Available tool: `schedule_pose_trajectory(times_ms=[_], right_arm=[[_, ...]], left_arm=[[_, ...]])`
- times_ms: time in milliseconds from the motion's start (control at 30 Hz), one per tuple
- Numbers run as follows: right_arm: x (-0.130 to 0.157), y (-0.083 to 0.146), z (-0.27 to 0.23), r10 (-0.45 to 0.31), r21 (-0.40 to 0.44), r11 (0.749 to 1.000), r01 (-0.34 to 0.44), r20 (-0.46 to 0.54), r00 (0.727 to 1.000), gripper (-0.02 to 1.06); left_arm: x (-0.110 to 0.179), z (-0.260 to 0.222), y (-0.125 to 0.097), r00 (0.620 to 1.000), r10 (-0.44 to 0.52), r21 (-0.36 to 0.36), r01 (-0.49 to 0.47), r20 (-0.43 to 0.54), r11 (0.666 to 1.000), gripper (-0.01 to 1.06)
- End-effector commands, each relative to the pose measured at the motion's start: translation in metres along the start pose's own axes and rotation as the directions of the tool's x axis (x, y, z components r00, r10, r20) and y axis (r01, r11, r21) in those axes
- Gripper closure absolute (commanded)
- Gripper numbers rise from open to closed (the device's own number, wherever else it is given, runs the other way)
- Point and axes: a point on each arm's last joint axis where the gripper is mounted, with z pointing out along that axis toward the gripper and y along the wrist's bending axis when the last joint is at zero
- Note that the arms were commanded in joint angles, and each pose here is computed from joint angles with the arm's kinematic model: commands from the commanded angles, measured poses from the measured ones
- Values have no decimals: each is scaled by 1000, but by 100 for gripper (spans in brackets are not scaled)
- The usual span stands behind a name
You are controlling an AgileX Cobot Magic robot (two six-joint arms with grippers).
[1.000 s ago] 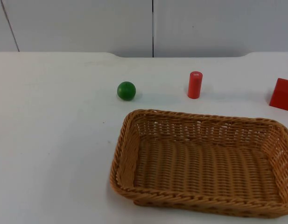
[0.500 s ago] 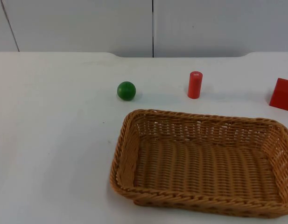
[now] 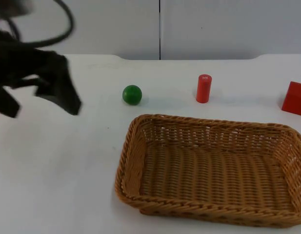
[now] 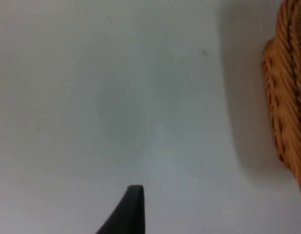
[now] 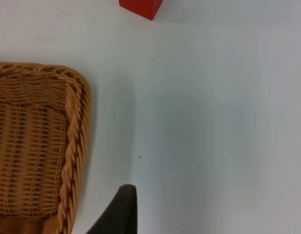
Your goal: Pick up the basket with the left hand and place the object to the left of the red cylinder into the basket with the right hand.
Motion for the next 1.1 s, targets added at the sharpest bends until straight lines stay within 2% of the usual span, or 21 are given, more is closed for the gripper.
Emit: schedule_pose_trajectory(times_ms=[0, 33, 233, 433, 567, 700, 733, 867, 933, 967, 1067], right_arm=[[-3, -1, -2, -12, 8, 1000, 12, 23, 1000, -1], [-3, -1, -2, -12, 8, 1000, 12, 23, 1000, -1], [-3, -1, -2, -13, 10, 1000, 13, 23, 1000, -1], [-3, -1, -2, -13, 10, 1000, 13, 23, 1000, -1], [-3, -1, -2, -13, 10, 1000, 13, 23, 1000, -1], [-3, -1, -2, -13, 10, 1000, 13, 25, 1000, -1], [-3, -1, -2, -13, 10, 1000, 13, 25, 1000, -1], [-3, -1, -2, -13, 10, 1000, 13, 28, 1000, -1], [-3, -1, -2, -13, 10, 1000, 13, 29, 999, -1], [-3, -1, -2, -13, 10, 1000, 13, 29, 999, -1], [-4, -1, -2, -13, 9, 1000, 13, 42, 999, -1]], left_arm=[[-11, 21, -16, 1000, 9, 39, -8, -25, 999, 0], [-11, 21, -16, 1000, 9, 39, -8, -25, 999, 0], [-26, 66, -53, 995, 70, 64, -65, -73, 996, 0], [-30, 99, -62, 997, 32, 42, -30, -64, 999, 0], [-26, 121, -62, 997, 9, 26, -7, -81, 1000, 5], [-18, 146, -64, 993, 9, 13, -7, -116, 1000, 23], [-18, 146, -64, 993, 9, 13, -7, -116, 1000, 23], [-12, 162, -64, 989, -20, 13, 23, -148, 1000, 36], [-10, 166, -63, 988, -23, 9, 25, -154, 1000, 46], [-10, 166, -63, 988, -23, 9, 25, -154, 1000, 46], [-11, 167, -63, 989, -26, 7, 27, -147, 1000, 68]])
